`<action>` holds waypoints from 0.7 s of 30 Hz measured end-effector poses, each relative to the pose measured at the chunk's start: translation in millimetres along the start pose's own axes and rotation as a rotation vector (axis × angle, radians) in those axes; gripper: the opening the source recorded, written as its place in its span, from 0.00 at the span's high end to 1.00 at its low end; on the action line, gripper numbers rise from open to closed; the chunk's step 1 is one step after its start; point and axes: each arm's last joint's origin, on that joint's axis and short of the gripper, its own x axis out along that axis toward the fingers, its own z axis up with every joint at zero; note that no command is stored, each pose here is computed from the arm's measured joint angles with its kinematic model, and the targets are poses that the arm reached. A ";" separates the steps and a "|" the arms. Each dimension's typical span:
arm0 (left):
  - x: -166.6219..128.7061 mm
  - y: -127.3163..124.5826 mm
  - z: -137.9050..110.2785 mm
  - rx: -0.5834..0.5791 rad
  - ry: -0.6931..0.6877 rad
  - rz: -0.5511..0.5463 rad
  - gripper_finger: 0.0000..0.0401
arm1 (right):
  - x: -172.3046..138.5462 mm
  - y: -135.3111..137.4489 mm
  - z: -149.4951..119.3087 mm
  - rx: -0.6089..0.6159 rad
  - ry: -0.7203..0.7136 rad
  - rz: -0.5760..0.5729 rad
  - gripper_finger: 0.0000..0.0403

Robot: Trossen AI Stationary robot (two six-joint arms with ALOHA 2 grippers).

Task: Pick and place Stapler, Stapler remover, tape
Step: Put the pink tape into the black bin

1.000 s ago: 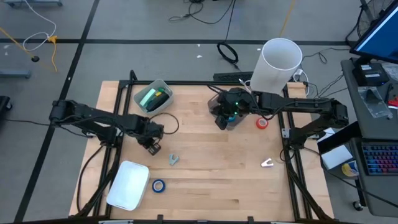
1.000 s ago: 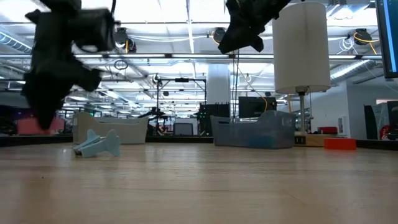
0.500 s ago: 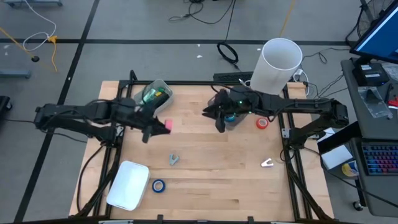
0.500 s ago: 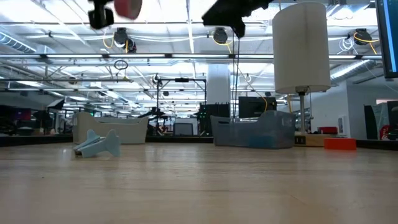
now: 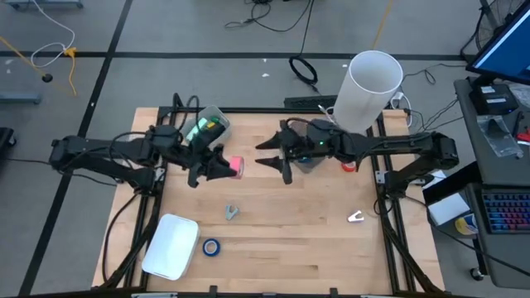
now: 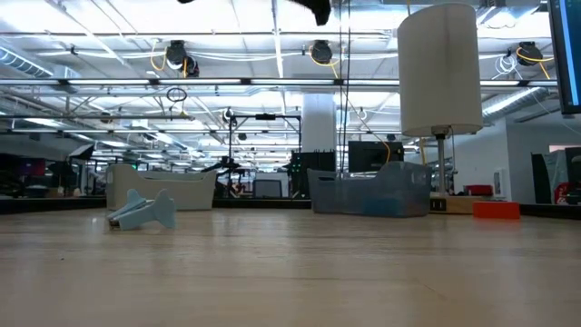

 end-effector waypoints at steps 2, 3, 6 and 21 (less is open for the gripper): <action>7.8 3.9 -1.3 -0.013 0.007 -0.016 0.88 | 2.8 0.5 -2.4 0.007 -0.002 0.003 0.50; 11.0 5.9 -2.3 -0.016 0.015 -0.019 0.88 | 5.7 0.5 -2.0 0.004 -0.024 0.006 0.48; 20.0 11.1 -4.6 -0.027 0.026 -0.031 0.89 | 9.1 2.3 -2.6 0.016 -0.039 0.027 0.45; 33.4 19.7 -8.3 -0.059 0.032 -0.043 0.89 | 11.6 4.2 -4.2 0.034 -0.039 0.077 0.44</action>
